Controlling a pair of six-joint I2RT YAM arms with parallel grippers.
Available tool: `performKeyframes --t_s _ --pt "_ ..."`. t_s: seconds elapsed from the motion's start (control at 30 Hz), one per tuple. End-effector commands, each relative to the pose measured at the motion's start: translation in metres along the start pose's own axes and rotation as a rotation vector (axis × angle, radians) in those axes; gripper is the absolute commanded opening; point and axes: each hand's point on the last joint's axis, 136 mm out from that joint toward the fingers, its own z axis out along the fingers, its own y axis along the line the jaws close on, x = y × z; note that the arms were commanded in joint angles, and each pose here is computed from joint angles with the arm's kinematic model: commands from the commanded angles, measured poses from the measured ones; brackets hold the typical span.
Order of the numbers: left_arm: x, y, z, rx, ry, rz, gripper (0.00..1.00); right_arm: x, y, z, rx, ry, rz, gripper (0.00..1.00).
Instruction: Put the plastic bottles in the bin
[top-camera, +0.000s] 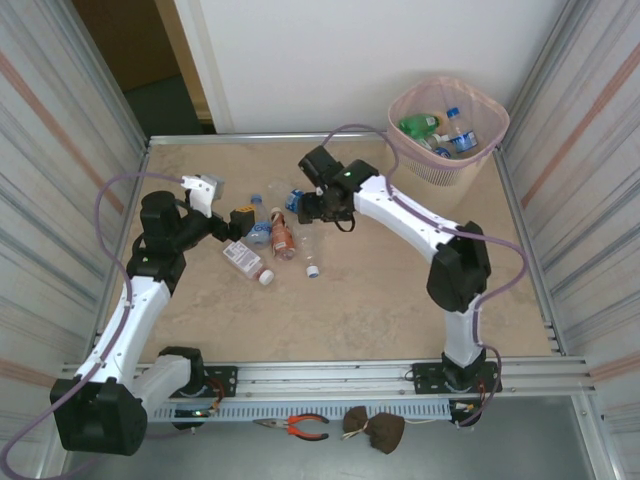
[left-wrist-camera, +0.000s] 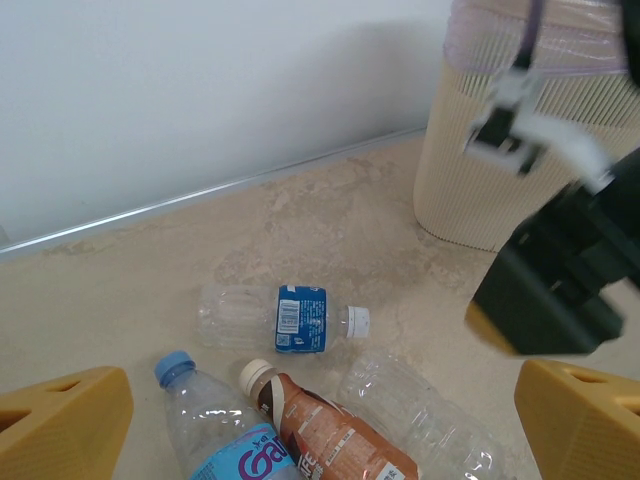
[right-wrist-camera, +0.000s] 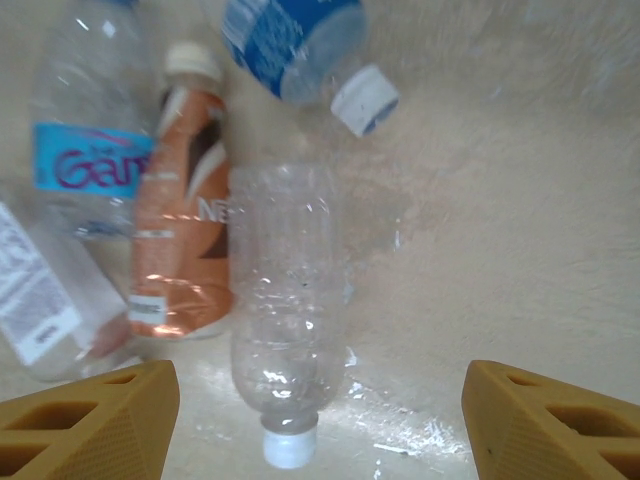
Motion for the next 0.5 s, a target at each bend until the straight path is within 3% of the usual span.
performKeyframes --t_s 0.0,0.47 --pt "-0.015 0.002 -0.005 -0.012 -0.031 0.027 0.99 0.012 0.007 0.022 -0.011 0.059 -0.013 0.74" --pt "-0.016 0.001 -0.005 -0.009 -0.036 0.027 0.99 0.037 0.016 0.107 -0.042 0.196 0.017 0.75"
